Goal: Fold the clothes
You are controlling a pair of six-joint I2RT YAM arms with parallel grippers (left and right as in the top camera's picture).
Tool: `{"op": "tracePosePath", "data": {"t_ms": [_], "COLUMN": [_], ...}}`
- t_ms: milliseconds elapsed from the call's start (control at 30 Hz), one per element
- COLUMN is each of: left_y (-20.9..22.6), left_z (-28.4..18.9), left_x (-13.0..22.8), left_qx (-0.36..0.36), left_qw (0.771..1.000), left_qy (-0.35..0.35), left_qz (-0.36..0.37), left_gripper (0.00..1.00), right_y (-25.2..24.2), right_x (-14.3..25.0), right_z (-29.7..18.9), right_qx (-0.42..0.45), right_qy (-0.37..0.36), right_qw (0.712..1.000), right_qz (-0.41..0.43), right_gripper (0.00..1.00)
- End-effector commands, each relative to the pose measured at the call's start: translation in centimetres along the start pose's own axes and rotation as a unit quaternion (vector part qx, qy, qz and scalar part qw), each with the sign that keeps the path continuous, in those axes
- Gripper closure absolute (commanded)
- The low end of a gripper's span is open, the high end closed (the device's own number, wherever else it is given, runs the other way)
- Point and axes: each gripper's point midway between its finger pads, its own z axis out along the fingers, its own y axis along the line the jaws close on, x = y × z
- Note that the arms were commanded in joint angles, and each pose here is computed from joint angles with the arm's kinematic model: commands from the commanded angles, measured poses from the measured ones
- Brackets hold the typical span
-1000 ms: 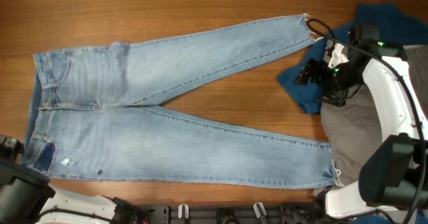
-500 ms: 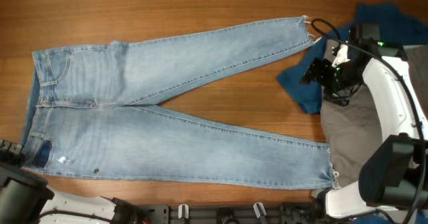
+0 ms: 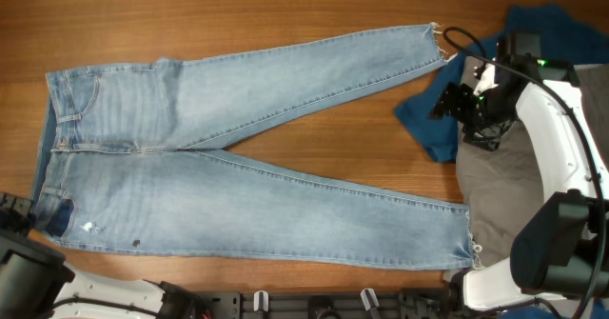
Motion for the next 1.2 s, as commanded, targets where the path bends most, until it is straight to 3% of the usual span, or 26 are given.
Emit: {"op": "tracePosePath", "data": {"t_ms": [0, 167, 267, 300, 333, 367, 433, 467, 533, 567, 633, 733, 767, 867, 933, 1067, 1133, 1167], "left_y": [1.1, 0.2, 0.0, 0.7, 1.5, 1.9, 2.6, 3.0, 3.5, 3.7, 3.7, 3.5, 3.5, 3.2, 2.4, 2.2, 1.4, 0.9], "left_z": [1.2, -4.3, -5.7, -5.7, -5.8, -5.9, -6.0, -6.0, -6.0, -6.1, -6.1, -6.0, -6.0, -6.0, -5.9, -5.9, -5.8, -5.8], "left_x": [1.3, -3.3, -4.3, -4.2, -4.2, -4.2, -4.2, -4.2, -4.1, -4.1, -4.0, -4.0, -4.0, -4.0, -3.9, -4.0, -4.0, -4.1], "left_qx": [-0.025, -0.026, -0.025, -0.044, -0.066, -0.076, -0.079, -0.08, -0.081, -0.082, -0.082, -0.077, -0.077, -0.066, -0.045, -0.037, -0.014, -0.001], "left_qw": [0.999, 0.999, 0.999, 0.998, 0.997, 0.996, 0.995, 0.994, 0.994, 0.994, 0.994, 0.994, 0.994, 0.995, 0.996, 0.996, 0.997, 0.997], "left_qy": [0.043, -0.004, -0.021, -0.021, -0.024, -0.025, -0.023, -0.023, -0.021, -0.02, -0.019, -0.018, -0.018, -0.017, -0.013, -0.014, -0.012, -0.011], "left_qz": [-0.014, -0.03, -0.03, -0.033, -0.045, -0.046, -0.058, -0.068, -0.073, -0.076, -0.076, -0.076, -0.077, -0.076, -0.077, -0.077, -0.076, -0.076], "left_gripper": [0.96, 0.96, 0.96, 0.96, 0.96, 0.96, 0.96, 0.96, 0.96, 0.96, 0.96, 0.96, 0.96, 0.96, 0.96, 0.94, 0.93, 0.93], "right_y": [-0.6, -3.7, -4.4, -3.7, -3.0, -2.5, -2.1, -2.0, -1.6, -1.2, -0.9, -0.5, 0.0, 2.0, 3.9, 6.9, 9.5, 9.9], "right_x": [0.2, 3.1, 6.2, 7.4, 8.3, 9.2, 12.7, 13.9, 15.1, 15.5, 16.1, 16.3, 16.2, 14.0, 11.6, 4.9, 2.7, 2.4], "right_z": [0.4, 2.3, 5.5, 6.4, 6.9, 7.4, 8.9, 9.5, 10.1, 10.2, 10.4, 11.9, 12.6, 13.8, 14.0, 11.9, 9.3, 8.2], "right_qx": [0.018, 0.08, 0.062, 0.031, 0.004, -0.013, -0.017, -0.01, -0.004, -0.001, 0.011, 0.02, 0.01, -0.037, -0.073, -0.119, -0.163, -0.164], "right_qy": [0.005, 0.046, 0.09, 0.113, 0.13, 0.144, 0.188, 0.198, 0.205, 0.209, 0.211, 0.186, 0.173, 0.116, 0.066, -0.037, -0.06, -0.058], "right_qw": [1.0, 0.992, 0.988, 0.988, 0.987, 0.985, 0.978, 0.977, 0.977, 0.977, 0.977, 0.982, 0.985, 0.991, 0.992, 0.99, 0.977, 0.975], "right_qz": [0.009, 0.085, 0.105, 0.1, 0.093, 0.092, 0.087, 0.081, 0.057, 0.044, 0.037, 0.02, 0.004, -0.056, -0.075, -0.07, -0.125, -0.136], "right_gripper": [0.1, 0.14, 0.4, 0.69, 0.79, 0.83, 0.81, 0.64, 0.51, 0.29, 0.23, 0.22, 0.27, 0.85, 0.96, 0.96, 0.51, 0.48]}}
